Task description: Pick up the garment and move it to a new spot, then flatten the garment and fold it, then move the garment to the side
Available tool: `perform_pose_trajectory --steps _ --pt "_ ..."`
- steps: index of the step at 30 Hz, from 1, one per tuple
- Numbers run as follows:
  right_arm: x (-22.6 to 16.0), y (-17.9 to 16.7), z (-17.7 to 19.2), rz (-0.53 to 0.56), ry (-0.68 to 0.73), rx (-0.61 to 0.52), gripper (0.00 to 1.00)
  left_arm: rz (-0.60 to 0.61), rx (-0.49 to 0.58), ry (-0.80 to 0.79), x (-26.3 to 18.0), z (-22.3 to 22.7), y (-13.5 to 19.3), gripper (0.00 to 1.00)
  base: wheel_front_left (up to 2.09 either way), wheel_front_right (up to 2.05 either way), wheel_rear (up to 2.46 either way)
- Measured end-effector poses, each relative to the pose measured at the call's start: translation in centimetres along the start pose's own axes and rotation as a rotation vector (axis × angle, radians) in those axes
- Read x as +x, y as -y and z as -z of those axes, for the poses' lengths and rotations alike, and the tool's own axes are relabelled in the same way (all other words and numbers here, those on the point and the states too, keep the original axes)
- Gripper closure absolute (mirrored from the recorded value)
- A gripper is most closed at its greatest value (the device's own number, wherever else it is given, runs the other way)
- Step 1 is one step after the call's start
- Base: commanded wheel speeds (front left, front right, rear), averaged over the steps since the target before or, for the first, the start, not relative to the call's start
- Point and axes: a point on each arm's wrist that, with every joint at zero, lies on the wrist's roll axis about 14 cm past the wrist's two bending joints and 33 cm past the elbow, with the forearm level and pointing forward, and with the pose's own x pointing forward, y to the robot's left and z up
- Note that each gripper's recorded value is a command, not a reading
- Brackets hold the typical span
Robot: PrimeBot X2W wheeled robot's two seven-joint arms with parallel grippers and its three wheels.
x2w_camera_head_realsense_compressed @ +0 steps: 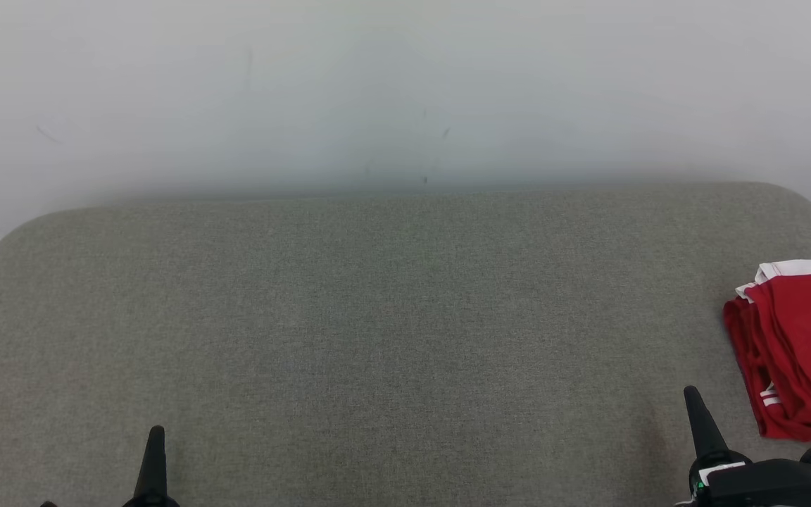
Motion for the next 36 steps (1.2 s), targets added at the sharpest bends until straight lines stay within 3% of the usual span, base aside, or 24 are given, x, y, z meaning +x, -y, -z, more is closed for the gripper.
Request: perform_pose_trajectory --steps 36 --pt "1.3 -1.5 -0.6 -0.049 0.006 0.293 1.0 0.048 -0.303 -0.024 1.5 -0.2 1.5 1.0 0.0 0.0 0.0"
